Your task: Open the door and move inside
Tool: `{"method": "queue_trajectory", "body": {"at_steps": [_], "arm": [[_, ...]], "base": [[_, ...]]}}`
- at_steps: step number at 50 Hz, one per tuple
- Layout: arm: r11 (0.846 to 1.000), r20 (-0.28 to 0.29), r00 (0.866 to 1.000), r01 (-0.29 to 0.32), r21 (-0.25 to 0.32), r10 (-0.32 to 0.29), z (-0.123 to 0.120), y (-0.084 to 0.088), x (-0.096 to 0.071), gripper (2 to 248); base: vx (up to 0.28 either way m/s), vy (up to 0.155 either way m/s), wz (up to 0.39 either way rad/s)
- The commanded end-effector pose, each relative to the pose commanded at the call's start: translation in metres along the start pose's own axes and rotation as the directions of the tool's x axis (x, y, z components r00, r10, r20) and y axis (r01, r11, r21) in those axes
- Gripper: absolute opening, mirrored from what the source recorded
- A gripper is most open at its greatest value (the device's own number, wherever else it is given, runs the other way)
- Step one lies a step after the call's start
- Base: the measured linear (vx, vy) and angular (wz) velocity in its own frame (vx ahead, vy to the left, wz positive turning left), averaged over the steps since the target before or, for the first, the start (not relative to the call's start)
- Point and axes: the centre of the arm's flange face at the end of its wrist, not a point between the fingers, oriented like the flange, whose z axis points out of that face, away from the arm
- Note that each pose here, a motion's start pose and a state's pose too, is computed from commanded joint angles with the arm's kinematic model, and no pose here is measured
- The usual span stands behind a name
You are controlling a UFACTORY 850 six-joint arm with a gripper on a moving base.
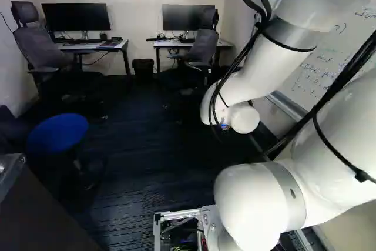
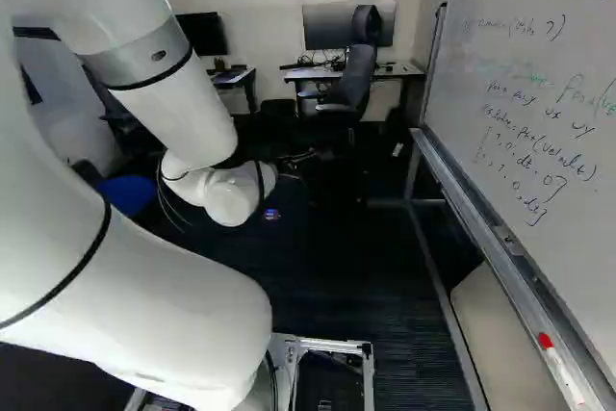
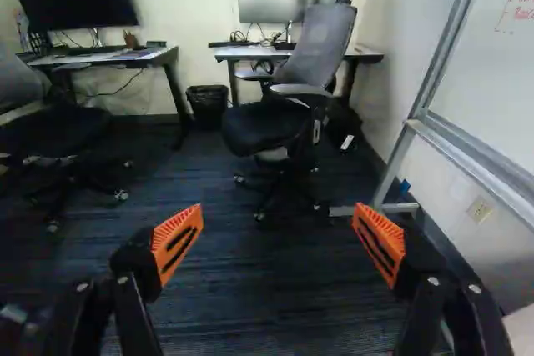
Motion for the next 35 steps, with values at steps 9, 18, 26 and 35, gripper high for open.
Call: {"method": "queue_trajectory", "body": {"at_steps": [9,18,26,35], "arm": [[1.000,0.023,1.000,0.004,0.010,-0.005,-0.010,-0.002,-0.009,247],[1.000,0.039,0.999,0.007,0.017,-0.008,-0.016,-0.004,-0.016,247],[1.000,0.047,0.999,0.009,0.021,-0.010,-0.020,-0.005,-0.020,247],[1.000,0.051,0.999,0.010,0.023,-0.011,-0.021,-0.005,-0.021,247]], "base": [[0.000,0.000,0.000],[0.000,0.000,0.000],[0.000,0.000,0.000],[0.000,0.000,0.000]]}}
